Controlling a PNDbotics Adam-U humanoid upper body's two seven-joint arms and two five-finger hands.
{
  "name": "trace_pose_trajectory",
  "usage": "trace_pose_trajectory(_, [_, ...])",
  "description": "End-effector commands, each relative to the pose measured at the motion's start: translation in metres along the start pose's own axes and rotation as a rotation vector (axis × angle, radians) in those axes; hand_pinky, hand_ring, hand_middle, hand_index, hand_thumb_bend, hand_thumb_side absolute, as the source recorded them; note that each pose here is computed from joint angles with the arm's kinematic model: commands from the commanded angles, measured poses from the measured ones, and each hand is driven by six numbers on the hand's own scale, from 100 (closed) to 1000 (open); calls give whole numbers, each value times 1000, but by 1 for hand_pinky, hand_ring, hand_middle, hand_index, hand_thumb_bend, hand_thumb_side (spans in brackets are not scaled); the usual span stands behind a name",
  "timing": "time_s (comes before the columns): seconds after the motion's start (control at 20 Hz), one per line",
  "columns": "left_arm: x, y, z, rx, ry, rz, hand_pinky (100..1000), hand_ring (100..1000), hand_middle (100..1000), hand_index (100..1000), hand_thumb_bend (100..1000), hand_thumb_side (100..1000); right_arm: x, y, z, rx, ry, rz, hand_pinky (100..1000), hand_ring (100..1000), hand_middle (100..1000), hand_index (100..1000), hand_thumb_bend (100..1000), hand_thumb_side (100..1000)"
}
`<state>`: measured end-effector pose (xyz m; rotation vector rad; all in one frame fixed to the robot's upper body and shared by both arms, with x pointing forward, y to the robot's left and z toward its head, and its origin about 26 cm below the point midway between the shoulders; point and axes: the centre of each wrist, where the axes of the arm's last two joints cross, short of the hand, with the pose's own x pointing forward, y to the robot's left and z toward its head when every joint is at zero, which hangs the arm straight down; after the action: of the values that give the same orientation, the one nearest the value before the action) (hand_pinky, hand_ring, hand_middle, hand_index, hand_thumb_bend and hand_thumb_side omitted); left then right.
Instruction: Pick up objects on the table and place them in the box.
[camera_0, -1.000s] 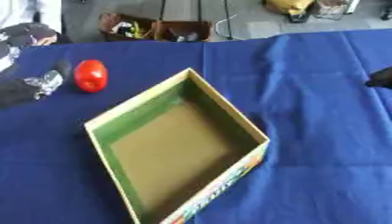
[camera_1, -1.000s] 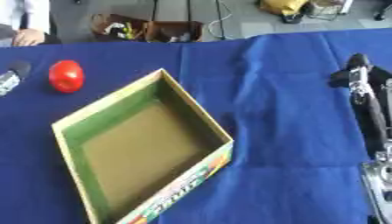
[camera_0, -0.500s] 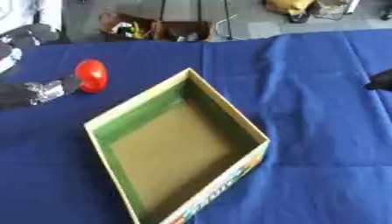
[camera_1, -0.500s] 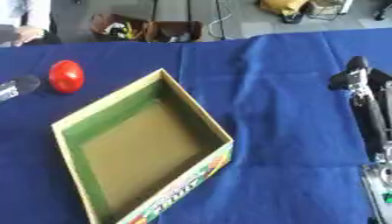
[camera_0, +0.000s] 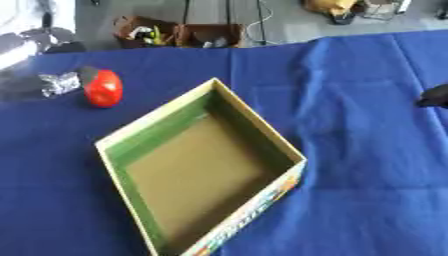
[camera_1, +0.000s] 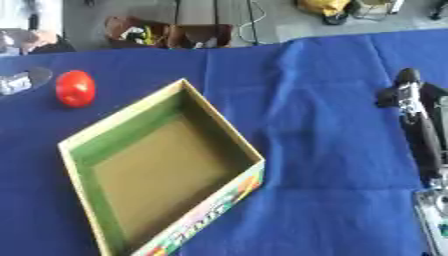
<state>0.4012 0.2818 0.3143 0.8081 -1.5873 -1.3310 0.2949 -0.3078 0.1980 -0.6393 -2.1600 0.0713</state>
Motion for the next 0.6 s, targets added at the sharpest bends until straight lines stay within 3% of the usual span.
trace_pose_trajectory(0.05, [-9, 16, -1, -32, 51, -40, 1000, 1000, 1000, 1000, 734, 897, 7, -3, -2, 6, -30, 16, 739, 551, 416, 518, 100, 865])
trace_pose_trajectory(0.4, [-21, 18, -22, -116, 143, -78, 1000, 1000, 1000, 1000, 730, 833, 7, -2, -1, 21, -31, 19, 738, 546, 410, 513, 100, 864])
trace_pose_trajectory(0.6, [-32, 17, -30, -159, 193, -99, 932, 1000, 1000, 1000, 619, 756, 7, -1, -1, 34, -33, 20, 737, 541, 404, 508, 100, 863])
